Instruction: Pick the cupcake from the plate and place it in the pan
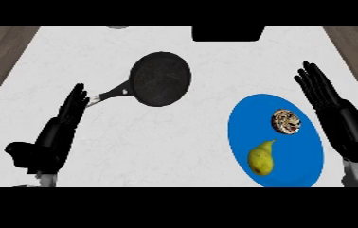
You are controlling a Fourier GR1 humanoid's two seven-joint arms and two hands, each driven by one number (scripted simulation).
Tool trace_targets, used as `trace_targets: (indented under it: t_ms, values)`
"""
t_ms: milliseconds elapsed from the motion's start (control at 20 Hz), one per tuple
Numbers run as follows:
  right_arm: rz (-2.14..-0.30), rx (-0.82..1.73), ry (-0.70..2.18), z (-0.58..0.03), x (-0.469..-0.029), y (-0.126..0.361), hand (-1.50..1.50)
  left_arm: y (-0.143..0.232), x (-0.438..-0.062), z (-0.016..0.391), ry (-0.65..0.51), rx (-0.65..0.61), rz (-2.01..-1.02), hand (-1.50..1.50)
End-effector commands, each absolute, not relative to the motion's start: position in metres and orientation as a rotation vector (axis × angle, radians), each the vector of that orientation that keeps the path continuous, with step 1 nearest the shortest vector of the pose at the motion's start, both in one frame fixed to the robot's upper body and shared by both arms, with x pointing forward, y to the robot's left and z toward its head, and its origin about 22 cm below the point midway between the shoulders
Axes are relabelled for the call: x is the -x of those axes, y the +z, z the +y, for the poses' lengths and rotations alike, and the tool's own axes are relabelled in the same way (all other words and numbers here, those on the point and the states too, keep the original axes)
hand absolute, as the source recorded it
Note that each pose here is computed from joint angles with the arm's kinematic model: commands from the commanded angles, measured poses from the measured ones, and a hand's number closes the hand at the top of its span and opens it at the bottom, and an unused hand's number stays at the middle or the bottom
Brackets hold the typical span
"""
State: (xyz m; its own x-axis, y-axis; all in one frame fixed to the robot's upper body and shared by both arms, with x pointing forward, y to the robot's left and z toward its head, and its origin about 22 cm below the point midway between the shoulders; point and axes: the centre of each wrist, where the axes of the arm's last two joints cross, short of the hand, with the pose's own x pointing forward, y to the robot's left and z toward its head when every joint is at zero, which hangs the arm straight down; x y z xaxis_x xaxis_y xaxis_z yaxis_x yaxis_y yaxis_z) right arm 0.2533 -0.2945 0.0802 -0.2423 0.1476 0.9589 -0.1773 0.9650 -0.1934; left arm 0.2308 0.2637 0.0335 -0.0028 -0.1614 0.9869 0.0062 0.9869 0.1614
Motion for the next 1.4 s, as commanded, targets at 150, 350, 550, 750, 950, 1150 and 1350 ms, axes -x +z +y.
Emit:
trace_targets:
  t_ms: [150,350,550,750,950,1150,1350]
  values:
    - [-1.893,0.007,0.091,-0.311,-0.282,0.111,-1.50,0.032,-0.242,0.330,-0.086,-0.433,-1.395,0.00]
    - [-1.719,0.647,0.353,-0.380,-0.264,0.115,1.50,0.021,-0.232,0.338,-0.088,-0.477,-1.313,0.00]
    - [-1.759,0.609,-0.569,-0.345,-0.260,0.058,1.50,0.011,-0.226,0.353,-0.043,-0.527,-1.205,0.00]
    - [-1.895,0.701,-0.407,-0.322,-0.219,0.036,-1.50,0.006,-0.259,0.349,-0.071,-0.516,-1.212,0.00]
    - [-1.823,0.740,-0.196,-0.323,-0.197,0.056,-1.50,0.008,-0.255,0.366,-0.084,-0.515,-1.187,0.00]
    - [-1.659,0.850,-0.039,-0.345,-0.197,0.103,-1.50,0.017,-0.260,0.353,-0.077,-0.485,-1.207,0.00]
    - [-1.449,0.933,0.180,-0.355,-0.212,0.135,-1.50,0.022,-0.265,0.352,-0.130,-0.510,-1.214,0.00]
